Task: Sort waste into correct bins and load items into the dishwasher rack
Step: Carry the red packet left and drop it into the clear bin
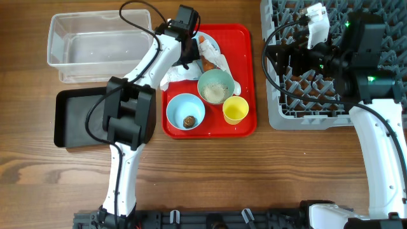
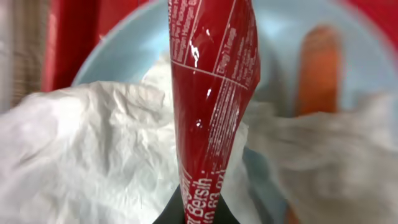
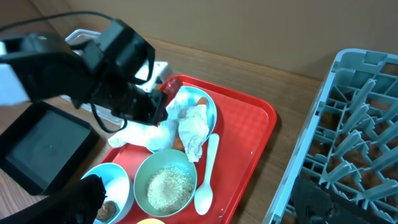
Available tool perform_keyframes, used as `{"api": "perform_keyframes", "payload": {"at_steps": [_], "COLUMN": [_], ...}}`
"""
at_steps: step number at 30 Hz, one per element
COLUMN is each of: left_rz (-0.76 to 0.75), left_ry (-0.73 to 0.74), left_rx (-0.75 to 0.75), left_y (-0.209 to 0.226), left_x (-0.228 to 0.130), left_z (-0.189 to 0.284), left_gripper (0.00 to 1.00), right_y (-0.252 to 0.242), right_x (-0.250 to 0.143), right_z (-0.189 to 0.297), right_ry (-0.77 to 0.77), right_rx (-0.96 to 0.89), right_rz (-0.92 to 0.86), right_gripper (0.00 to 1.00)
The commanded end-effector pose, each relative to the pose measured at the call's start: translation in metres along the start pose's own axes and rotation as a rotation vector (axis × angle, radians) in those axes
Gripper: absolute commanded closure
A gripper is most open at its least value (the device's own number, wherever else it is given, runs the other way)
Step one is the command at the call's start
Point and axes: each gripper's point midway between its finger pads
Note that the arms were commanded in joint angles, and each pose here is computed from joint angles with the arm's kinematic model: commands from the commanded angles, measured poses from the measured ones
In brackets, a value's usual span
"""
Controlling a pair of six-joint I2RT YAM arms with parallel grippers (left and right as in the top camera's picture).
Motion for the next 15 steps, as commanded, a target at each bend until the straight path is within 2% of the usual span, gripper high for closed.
{"api": "perform_keyframes", "payload": {"at_steps": [1,7,8,10,11,15], "left_rz": [0.016,0.013,0.014,0.013,0.011,0.002], "left_ry": [-0.103,-0.105,-0.1,-0.081,-0.064,0.015], "left_rx": [-0.044,-0.038,-0.033,0.01,0.025,0.052], "left_y": [-0.008,-0.007,-0.005,0.002,0.004,0.007], "left_x": [0.026,0.026,0.025,0.019,0.015,-0.007], "left_z": [0.057,0.058,0.055,0.041,0.03,-0.01], "left_gripper": [0.96,0.96,0.85,0.69,0.67,0.72], "right_y": [0.001,0.001,0.001,0.001,0.001,0.001], "right_x": [0.008,0.007,0.007,0.008,0.007,0.007], "right_z": [0.002,0.002,0.002,0.002,0.002,0.002], "right_ry": [-0.016,-0.015,-0.015,-0.016,-0.015,-0.012], "right_rx": [-0.003,-0.003,-0.003,-0.003,-0.003,-0.004], "right_rz": [0.023,0.023,0.023,0.023,0.023,0.021], "right_gripper": [0.0,0.0,0.0,0.0,0.0,0.0]}}
Point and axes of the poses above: each gripper's point midway between its finger pads, its own z axis back along the fingers, its own y axis along the line the jaws close on, x = y × z, and after that the axes turned 11 degrees about -z, right-handed
